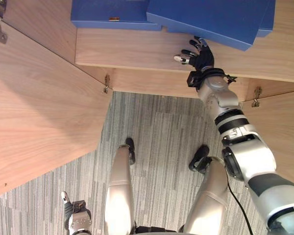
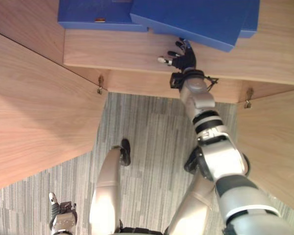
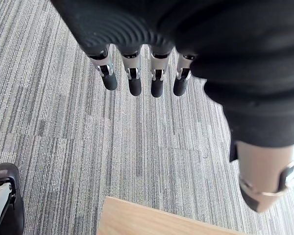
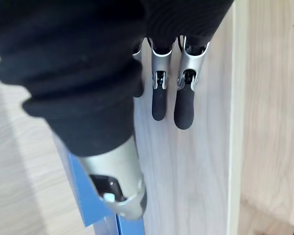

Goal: Walk over to the cabinet, pick up the folder, carry it to the office cabinet, place the folder inside the office cabinet, then close the office cabinet door

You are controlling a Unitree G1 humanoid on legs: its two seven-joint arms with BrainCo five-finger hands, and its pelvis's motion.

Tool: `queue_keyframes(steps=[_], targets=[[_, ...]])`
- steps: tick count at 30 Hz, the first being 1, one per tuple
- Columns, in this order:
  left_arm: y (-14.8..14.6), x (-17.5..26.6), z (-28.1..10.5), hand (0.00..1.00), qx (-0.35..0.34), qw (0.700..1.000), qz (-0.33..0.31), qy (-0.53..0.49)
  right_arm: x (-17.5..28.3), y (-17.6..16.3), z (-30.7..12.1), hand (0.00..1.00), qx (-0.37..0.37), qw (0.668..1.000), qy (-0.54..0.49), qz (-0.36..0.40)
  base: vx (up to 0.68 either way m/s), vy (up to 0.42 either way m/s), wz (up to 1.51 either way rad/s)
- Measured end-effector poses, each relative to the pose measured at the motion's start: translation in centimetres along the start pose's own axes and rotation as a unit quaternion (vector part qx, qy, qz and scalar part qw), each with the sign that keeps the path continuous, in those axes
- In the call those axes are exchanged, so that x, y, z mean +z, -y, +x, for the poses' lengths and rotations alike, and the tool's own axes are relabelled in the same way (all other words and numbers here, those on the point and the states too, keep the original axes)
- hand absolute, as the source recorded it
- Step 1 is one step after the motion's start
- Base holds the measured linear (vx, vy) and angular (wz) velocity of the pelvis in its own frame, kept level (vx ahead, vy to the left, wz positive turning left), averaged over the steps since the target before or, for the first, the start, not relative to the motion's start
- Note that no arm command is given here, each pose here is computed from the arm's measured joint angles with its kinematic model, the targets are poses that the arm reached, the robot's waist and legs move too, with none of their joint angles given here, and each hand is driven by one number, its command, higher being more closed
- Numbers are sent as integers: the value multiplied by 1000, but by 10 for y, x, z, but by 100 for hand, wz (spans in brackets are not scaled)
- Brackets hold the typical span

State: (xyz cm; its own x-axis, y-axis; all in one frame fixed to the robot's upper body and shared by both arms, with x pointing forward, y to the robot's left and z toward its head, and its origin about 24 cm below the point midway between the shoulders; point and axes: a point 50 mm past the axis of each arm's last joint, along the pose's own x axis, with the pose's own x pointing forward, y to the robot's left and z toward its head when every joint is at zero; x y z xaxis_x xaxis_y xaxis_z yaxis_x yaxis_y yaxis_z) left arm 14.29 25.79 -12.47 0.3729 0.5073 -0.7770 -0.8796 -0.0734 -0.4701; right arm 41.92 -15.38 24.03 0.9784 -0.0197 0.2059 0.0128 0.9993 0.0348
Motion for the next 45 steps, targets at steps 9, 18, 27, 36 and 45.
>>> queue_keyframes(steps=[9,18,27,36,45], targets=[[2,2,0,0,-21,1000,18,5,34,21,6,0,-29,995,36,-93,3,47,-1],[-4,6,-1,0,-26,999,22,11,71,29,5,0,-36,979,93,-179,-2,36,-2],[-19,12,-2,0,-21,999,29,17,84,11,-2,0,54,918,124,-373,-4,27,-2],[-17,21,-2,0,-37,998,31,30,71,29,-15,0,94,860,100,-492,0,0,0],[-14,22,-2,0,-49,998,32,32,61,32,-23,0,115,819,95,-554,0,0,-2]])
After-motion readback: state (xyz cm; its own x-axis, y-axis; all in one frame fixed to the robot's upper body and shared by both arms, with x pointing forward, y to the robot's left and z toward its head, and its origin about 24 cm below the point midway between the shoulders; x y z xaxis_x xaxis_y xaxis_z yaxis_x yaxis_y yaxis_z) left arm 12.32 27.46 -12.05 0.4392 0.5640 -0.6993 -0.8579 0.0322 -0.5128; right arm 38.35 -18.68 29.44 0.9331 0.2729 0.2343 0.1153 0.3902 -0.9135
